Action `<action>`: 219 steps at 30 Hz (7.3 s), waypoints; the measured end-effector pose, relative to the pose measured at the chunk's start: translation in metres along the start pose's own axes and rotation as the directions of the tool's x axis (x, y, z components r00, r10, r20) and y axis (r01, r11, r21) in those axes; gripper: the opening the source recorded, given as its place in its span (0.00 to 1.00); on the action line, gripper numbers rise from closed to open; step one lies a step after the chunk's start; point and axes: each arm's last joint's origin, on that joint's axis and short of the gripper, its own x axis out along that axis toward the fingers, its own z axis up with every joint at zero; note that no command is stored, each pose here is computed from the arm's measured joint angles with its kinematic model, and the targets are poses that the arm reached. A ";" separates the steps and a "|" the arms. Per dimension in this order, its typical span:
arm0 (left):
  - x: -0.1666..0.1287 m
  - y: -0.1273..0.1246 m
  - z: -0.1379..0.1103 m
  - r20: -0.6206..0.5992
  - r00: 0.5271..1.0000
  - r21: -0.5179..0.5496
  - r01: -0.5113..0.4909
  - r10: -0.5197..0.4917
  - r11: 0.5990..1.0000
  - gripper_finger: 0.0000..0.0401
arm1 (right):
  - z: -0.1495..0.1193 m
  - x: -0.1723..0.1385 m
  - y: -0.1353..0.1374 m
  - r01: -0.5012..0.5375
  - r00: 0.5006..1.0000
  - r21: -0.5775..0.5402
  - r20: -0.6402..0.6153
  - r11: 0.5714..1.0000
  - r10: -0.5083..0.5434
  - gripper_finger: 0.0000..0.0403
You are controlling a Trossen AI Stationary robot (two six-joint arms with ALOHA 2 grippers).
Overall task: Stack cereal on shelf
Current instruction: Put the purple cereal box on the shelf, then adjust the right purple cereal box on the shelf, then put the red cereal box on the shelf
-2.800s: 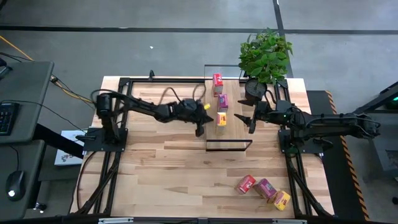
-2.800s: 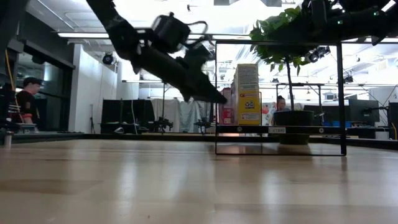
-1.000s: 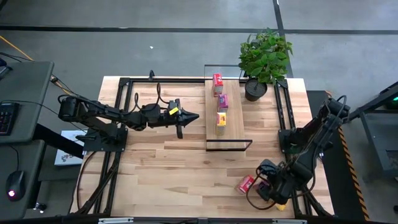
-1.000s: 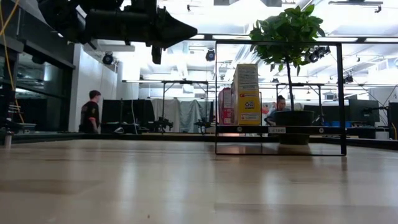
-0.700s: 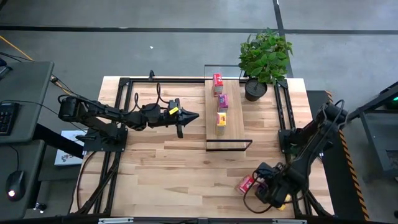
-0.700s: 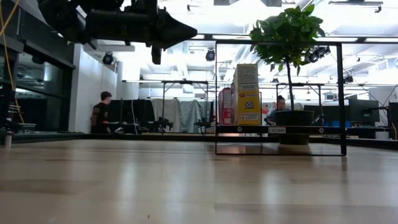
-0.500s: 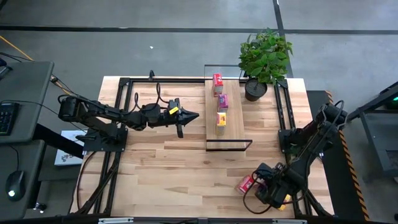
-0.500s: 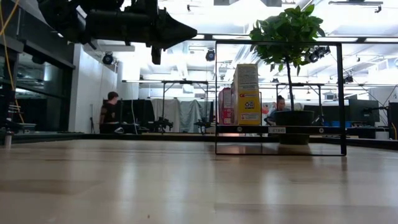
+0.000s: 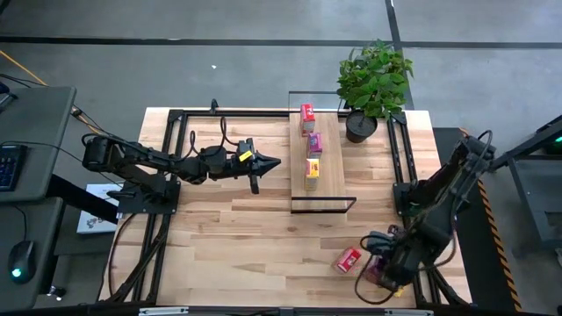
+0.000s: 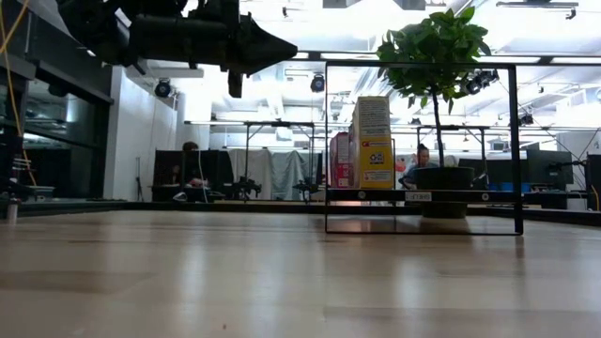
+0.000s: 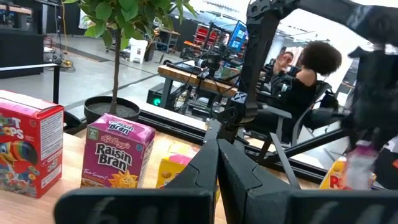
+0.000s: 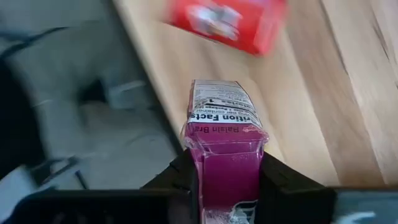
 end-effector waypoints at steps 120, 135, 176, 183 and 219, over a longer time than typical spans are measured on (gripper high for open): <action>0.000 0.007 -0.004 -0.052 0.998 0.136 -0.017 0.024 0.991 0.00 | 0.141 -0.017 -0.277 0.307 0.693 0.473 0.484 0.826 -0.535 0.01; 0.000 0.007 -0.004 -0.049 0.998 0.137 -0.026 0.033 0.990 0.00 | 0.147 -0.011 -0.274 0.163 0.727 0.404 0.568 0.900 -0.386 0.00; 0.000 0.007 -0.004 -0.048 0.998 0.137 -0.028 0.035 0.990 0.00 | 0.107 -0.050 -0.242 0.015 0.736 0.284 0.646 0.959 -0.203 0.00; 0.000 0.007 -0.004 -0.048 0.998 0.137 -0.028 0.035 0.990 0.00 | 0.089 -0.064 -0.204 -0.015 0.640 -0.032 0.768 0.999 0.034 0.00; 0.000 0.007 -0.004 -0.052 0.998 0.136 -0.029 0.036 0.990 0.00 | 0.079 0.008 -0.052 -0.043 0.888 -0.677 0.311 0.735 0.338 0.91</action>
